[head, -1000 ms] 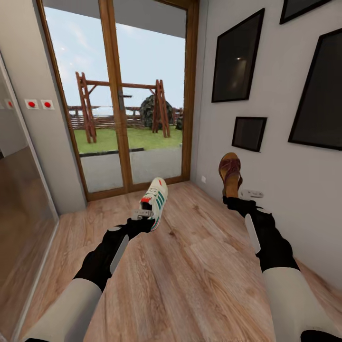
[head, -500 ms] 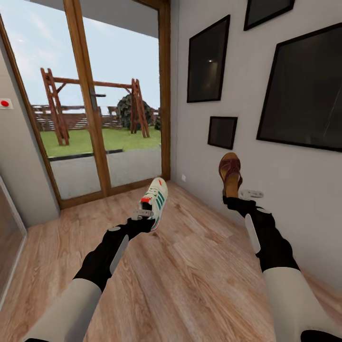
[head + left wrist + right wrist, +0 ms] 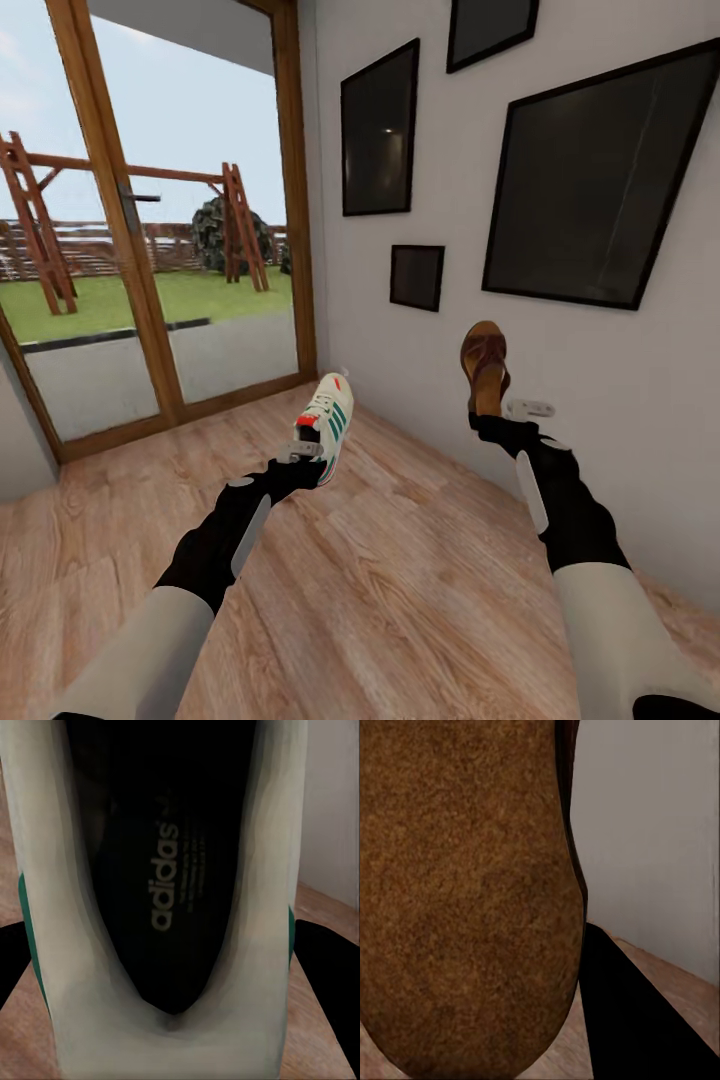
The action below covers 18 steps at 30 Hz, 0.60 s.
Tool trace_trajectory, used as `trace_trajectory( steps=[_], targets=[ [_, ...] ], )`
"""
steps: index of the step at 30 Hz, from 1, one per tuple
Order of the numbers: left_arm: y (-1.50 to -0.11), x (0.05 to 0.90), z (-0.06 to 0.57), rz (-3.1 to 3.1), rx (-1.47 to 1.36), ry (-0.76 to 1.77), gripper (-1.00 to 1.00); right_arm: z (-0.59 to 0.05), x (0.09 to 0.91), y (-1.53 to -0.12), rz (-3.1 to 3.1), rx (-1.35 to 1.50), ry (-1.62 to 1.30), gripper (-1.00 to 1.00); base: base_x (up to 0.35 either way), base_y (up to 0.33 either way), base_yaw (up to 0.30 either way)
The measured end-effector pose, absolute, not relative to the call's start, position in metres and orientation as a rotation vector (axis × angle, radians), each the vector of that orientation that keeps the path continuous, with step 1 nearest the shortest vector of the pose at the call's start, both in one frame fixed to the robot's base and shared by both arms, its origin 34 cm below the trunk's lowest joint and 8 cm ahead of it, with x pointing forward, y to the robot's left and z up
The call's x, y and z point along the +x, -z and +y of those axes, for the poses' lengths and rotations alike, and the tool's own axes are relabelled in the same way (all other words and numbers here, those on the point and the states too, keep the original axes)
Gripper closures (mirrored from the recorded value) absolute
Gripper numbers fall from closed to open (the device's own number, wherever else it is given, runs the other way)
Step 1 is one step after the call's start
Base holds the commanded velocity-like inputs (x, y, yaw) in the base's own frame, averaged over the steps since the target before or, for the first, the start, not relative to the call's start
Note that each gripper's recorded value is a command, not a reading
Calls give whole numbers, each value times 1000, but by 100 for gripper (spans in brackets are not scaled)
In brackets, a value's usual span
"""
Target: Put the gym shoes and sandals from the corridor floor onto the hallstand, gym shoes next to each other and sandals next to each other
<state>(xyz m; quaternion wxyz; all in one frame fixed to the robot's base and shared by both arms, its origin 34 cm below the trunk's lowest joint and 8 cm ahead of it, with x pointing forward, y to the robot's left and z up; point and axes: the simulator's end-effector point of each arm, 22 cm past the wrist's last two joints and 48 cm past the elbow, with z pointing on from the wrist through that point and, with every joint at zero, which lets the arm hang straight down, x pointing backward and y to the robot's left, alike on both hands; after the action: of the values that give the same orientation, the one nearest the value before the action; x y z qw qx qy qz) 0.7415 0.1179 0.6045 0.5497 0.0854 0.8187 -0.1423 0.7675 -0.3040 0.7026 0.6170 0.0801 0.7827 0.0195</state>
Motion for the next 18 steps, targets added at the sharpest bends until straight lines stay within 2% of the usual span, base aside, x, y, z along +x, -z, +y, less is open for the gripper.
trace_trajectory(
  steps=[10, 18],
  targets=[
    [-604, 741, 117, 1935, 203, 339, 100, -311, 759, -702, 1575, 188, -11, 100, 0, 0, -300],
    [-604, 741, 117, 1934, 203, 339, 100, -299, 748, -661, 1620, 192, -25, 100, 0, 0, -300]
  ],
)
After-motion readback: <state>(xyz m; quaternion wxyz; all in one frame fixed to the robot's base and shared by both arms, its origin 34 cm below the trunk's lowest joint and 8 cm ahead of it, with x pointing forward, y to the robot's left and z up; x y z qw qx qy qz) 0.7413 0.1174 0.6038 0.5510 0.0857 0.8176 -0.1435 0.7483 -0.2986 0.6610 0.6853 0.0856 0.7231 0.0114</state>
